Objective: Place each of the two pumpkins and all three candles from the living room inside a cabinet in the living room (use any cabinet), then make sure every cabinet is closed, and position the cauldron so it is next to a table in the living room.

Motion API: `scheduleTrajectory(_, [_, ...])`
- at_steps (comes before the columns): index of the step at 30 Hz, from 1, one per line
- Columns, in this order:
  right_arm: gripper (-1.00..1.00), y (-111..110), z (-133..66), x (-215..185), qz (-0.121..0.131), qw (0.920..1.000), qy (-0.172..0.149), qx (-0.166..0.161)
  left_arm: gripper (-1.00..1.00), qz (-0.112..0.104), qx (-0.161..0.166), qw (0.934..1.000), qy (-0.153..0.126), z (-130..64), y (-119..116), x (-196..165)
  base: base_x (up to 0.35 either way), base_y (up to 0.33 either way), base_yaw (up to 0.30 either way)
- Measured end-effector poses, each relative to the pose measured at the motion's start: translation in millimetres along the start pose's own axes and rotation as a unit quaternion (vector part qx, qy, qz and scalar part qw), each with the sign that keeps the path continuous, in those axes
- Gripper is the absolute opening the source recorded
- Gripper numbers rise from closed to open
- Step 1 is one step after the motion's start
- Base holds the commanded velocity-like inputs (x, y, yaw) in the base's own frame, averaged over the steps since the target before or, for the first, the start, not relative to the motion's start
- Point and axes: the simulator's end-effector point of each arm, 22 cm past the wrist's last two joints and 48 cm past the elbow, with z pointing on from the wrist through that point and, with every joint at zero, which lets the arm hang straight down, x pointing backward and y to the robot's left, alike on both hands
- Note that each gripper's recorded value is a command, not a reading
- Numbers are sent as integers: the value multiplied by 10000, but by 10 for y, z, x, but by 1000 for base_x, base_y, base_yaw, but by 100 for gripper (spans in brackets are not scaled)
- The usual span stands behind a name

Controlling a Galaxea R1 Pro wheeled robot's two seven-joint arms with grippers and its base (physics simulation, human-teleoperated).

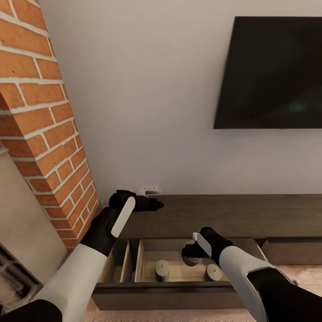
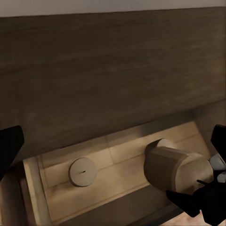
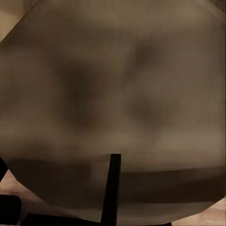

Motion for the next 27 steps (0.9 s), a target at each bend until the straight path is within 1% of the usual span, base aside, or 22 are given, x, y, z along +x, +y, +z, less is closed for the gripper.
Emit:
scheduleTrajectory(6, [-100,-15,156,56,7,10000,10,-6,100,-17,10,10000,37,113,38,125,0,0,0])
scheduleTrajectory(8, [-100,-21,209,42,12,10000,-66,-6,100,-23,11,10000,50,151,51,168,0,0,0])
scheduleTrajectory(9, [-100,-25,228,-32,10,9997,-254,0,100,-25,13,10000,52,165,55,186,0,0,0])
scheduleTrajectory(12, [-100,-33,291,-71,20,9991,-415,1,100,-26,13,10000,57,206,69,238,0,0,0])
scheduleTrajectory(14, [-100,-37,329,-75,24,9989,-465,-1,100,-26,13,10000,57,231,78,271,0,0,0])
scheduleTrajectory(27, [-100,-66,581,19,26,9988,-497,1,100,-27,15,10000,56,388,131,486,0,0,0])
